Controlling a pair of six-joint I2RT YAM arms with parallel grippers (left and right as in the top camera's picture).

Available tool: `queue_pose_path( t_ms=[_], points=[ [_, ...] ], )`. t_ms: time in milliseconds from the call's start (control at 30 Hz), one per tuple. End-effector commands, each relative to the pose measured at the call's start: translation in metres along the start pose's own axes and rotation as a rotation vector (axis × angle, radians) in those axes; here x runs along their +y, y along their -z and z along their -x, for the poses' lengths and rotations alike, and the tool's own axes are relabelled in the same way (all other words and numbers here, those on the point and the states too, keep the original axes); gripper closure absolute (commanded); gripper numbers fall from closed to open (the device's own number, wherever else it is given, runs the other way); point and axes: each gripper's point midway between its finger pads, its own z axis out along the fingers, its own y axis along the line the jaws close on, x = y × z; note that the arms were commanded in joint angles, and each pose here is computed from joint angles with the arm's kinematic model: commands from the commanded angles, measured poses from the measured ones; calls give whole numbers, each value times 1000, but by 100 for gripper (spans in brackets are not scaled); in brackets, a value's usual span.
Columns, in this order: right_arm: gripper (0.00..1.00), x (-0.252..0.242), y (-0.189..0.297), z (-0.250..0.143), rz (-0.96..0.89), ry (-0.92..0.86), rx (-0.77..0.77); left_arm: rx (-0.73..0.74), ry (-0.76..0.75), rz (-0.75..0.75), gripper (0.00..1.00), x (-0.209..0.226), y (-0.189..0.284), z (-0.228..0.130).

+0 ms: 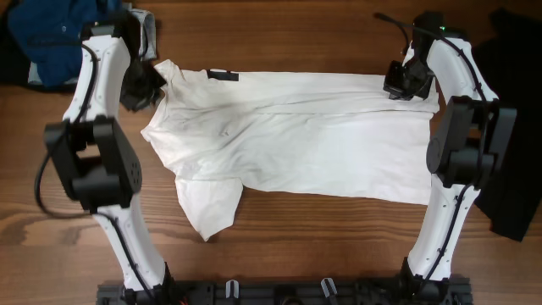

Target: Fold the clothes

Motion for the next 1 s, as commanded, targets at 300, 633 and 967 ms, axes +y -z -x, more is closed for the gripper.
queue_pose_path(
  t_ms=[300, 633, 967],
  points=[
    [7, -8, 51, 8, -30, -2, -84, -95, -168, -119, 57, -97, -17, -19],
    [93, -9, 29, 14, -28, -2, -125, -17, -170, -130, 86, -107, -73, -19],
    [96, -12, -6, 12, -22, -1, -150, 1, -151, -114, 96, -102, -99, -12]
  ],
)
